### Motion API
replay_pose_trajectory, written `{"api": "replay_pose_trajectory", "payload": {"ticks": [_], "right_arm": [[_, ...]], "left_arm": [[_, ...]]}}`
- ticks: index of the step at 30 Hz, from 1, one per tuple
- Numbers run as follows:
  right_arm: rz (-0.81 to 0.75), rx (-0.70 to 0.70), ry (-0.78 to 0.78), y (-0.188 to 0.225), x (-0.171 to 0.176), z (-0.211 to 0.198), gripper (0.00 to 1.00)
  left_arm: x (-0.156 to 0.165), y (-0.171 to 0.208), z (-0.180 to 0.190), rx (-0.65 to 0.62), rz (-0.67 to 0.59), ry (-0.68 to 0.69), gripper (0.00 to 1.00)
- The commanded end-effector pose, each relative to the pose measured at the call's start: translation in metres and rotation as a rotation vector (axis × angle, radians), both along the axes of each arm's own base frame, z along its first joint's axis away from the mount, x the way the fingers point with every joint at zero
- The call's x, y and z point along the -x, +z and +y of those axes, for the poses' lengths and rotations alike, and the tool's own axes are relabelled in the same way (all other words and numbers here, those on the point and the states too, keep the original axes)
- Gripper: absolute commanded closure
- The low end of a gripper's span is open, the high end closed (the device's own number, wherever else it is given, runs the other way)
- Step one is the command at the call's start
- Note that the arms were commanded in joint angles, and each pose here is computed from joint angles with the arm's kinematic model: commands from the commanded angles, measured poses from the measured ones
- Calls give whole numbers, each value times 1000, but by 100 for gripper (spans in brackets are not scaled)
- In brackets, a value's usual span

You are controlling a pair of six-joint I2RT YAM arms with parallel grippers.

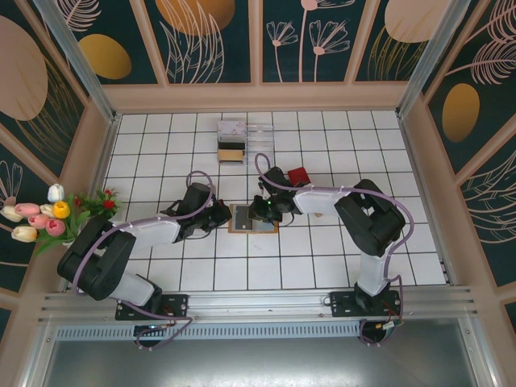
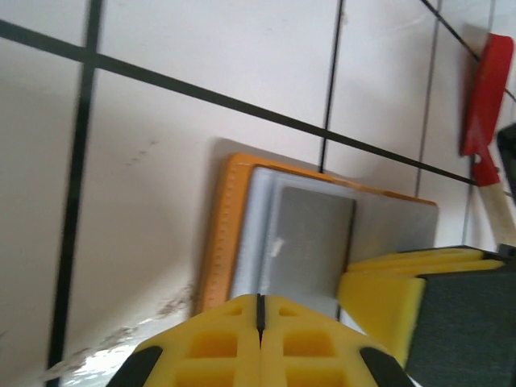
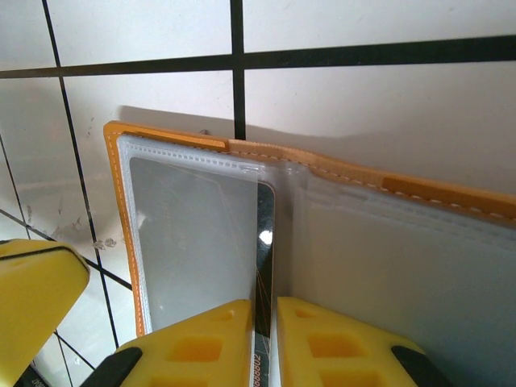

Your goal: Take the credit cards out of the card holder

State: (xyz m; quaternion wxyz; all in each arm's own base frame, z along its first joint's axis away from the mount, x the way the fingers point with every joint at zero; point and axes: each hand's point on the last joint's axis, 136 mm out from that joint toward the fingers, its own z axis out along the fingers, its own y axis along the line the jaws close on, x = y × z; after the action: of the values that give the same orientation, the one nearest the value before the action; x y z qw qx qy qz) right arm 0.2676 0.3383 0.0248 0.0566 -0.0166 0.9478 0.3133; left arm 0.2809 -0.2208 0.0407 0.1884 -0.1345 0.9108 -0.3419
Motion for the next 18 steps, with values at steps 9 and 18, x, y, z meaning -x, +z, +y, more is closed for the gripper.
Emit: {"api": "replay_pose_trajectory", "payload": {"ticks": [9,18], "right_arm": [[8,-10,36,-2,4,4,83],[20,-66,46,-1,7,6,83]], "left_arm": [[2,-21,-10,-4,45,-47,100],[13,-35,1,-37,81,-26,100]]}}
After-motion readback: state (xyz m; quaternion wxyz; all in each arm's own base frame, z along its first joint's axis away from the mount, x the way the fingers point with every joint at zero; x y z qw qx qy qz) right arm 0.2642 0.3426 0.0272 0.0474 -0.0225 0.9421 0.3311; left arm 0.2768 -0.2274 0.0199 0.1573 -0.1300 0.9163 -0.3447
